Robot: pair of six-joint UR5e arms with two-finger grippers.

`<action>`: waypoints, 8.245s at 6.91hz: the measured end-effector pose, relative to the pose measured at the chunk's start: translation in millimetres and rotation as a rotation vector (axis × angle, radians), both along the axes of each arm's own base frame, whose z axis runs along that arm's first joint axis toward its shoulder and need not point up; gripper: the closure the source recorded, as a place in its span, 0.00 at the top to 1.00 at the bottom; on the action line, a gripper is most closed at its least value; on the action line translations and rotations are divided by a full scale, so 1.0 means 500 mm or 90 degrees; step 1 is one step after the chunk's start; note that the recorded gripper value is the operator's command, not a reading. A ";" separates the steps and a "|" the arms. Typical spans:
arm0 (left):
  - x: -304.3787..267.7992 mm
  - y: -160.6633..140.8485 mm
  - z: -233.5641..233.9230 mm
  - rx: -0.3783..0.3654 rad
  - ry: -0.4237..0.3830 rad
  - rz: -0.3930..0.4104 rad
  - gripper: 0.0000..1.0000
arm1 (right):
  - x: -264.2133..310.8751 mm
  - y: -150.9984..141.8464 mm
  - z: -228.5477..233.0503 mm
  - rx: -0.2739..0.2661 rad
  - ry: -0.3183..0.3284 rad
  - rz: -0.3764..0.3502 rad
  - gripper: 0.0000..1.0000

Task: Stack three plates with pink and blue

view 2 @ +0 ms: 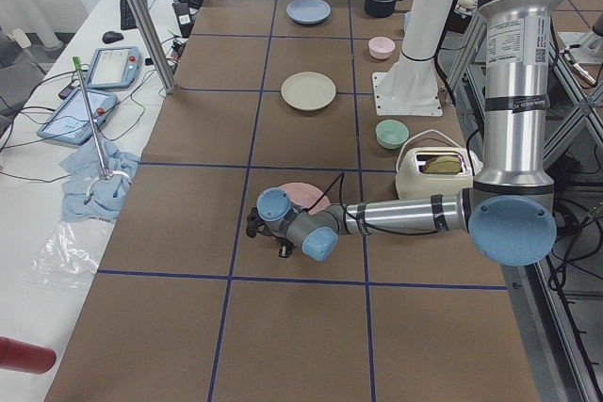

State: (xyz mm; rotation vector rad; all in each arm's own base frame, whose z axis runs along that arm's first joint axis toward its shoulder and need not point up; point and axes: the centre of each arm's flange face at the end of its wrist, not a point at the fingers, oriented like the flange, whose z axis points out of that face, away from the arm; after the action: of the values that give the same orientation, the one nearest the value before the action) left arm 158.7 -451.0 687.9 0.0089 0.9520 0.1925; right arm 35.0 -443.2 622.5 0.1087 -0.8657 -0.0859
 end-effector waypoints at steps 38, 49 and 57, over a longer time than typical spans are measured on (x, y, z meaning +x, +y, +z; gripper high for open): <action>0.485 -0.044 -0.814 -0.104 0.204 -0.090 0.75 | -0.275 0.015 0.109 -0.058 -0.056 0.021 0.94; 0.482 -0.049 -0.809 -0.104 0.202 -0.093 0.75 | -0.312 0.022 0.152 -0.071 -0.050 -0.001 0.00; 0.373 -0.074 -0.714 -0.048 0.176 -0.107 0.74 | -0.551 -0.118 -0.325 -0.127 -0.209 0.069 0.00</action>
State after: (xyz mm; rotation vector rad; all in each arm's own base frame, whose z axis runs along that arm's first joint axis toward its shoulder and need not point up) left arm 345.3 -488.2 331.1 0.0466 1.2286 -0.0018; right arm -240.8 -502.3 460.0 -0.0182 -1.1888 0.1238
